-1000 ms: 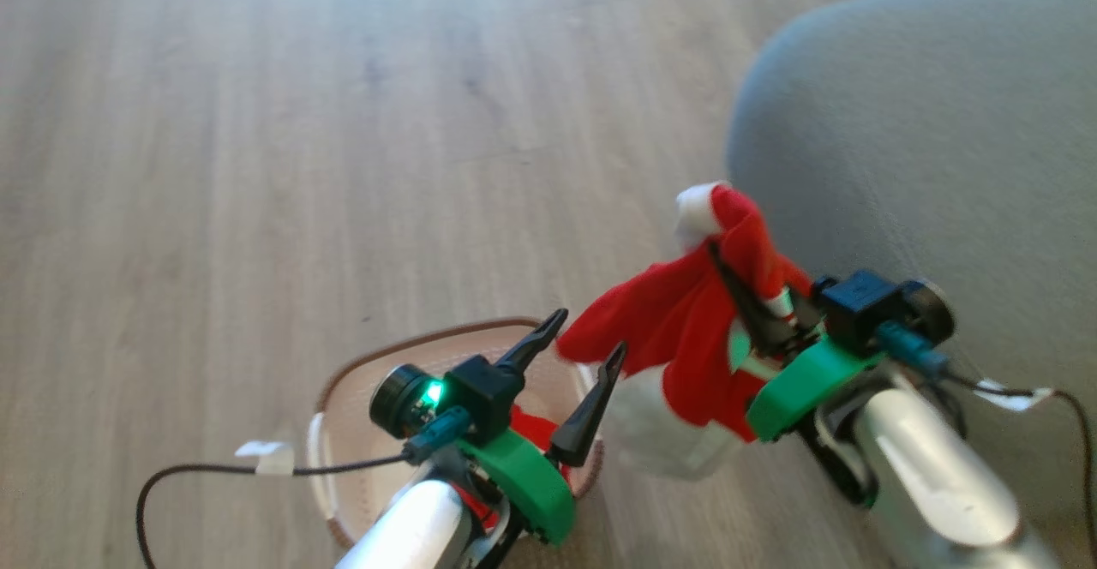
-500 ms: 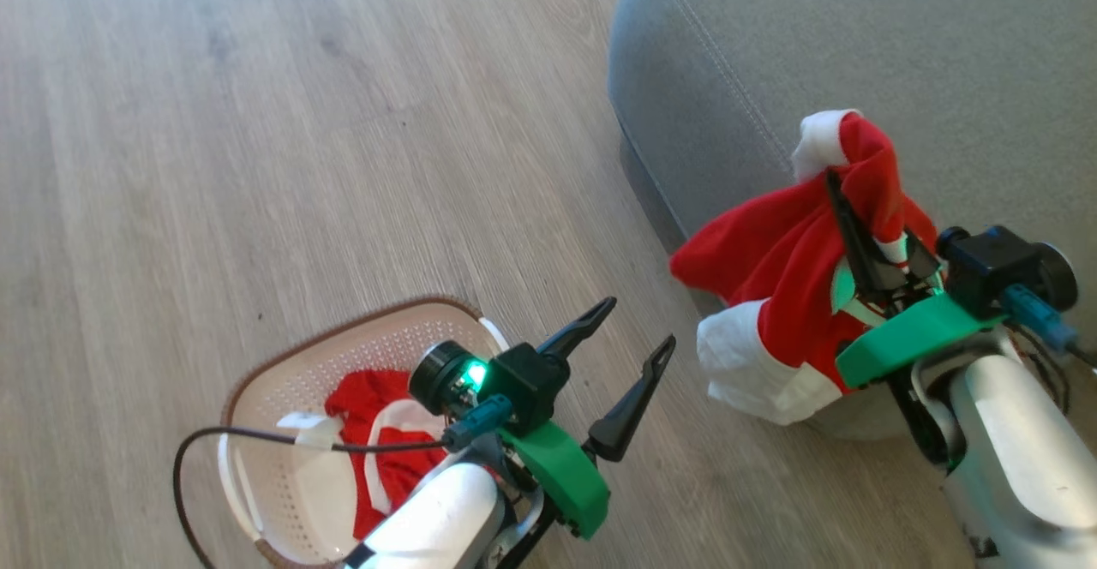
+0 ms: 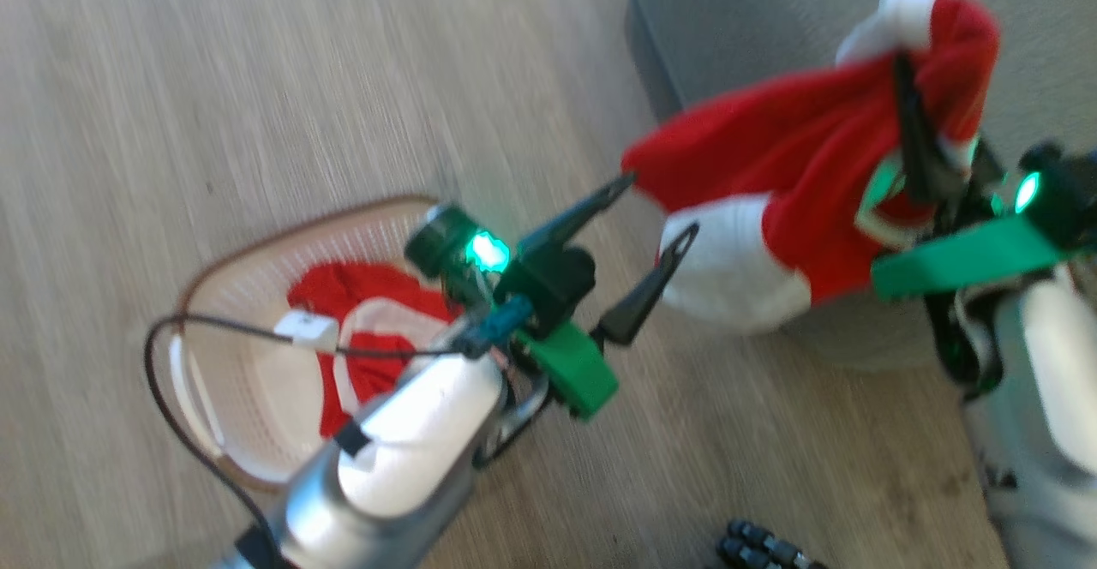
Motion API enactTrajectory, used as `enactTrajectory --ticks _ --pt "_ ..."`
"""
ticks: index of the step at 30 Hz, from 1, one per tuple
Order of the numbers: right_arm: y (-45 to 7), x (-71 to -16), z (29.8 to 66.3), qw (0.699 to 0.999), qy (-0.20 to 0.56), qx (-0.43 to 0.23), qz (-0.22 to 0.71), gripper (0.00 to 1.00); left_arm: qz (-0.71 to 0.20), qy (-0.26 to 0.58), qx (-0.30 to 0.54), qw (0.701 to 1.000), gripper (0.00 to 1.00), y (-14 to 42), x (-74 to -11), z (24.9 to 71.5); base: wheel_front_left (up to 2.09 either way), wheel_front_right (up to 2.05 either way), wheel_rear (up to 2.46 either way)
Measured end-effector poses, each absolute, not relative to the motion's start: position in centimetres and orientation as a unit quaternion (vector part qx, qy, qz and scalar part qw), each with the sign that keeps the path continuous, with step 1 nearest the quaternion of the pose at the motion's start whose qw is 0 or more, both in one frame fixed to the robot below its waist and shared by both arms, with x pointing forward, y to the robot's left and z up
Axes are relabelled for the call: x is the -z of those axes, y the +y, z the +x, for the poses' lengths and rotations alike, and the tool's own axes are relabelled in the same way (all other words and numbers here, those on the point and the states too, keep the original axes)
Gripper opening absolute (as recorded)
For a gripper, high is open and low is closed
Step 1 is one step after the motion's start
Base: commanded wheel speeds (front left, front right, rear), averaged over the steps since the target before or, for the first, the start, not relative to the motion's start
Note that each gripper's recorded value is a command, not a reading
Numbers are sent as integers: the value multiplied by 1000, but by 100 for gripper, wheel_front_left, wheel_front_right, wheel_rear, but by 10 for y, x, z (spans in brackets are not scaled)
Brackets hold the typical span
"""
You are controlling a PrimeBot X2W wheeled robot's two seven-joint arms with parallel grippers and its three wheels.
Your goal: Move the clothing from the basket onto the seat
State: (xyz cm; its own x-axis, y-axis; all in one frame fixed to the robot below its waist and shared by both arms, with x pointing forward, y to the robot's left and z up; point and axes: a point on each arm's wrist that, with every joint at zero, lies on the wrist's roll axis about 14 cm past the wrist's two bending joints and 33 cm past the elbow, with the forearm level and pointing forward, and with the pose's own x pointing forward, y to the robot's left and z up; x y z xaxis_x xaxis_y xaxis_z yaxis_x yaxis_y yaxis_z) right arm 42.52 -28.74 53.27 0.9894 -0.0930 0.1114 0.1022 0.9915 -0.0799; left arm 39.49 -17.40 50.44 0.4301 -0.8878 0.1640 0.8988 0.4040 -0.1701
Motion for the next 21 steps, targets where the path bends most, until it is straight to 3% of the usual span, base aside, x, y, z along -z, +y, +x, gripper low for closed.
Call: enactTrajectory --ticks 7,13,17,21 --pt "-289 -534 501 995 -83 41 -37 0 -116 -32 537 835 100 -176 -480 444 0 0 0" --pt "-326 -555 568 991 -106 54 -56 0 -116 -35 519 846 100 -167 -461 483 0 0 0" --pt "-384 -612 608 982 -123 112 -92 0 -109 -33 508 854 100 -158 -446 502 0 0 0" --pt "-451 -667 611 960 -141 198 -136 0 -105 -34 484 868 100 -140 -439 520 0 0 0"
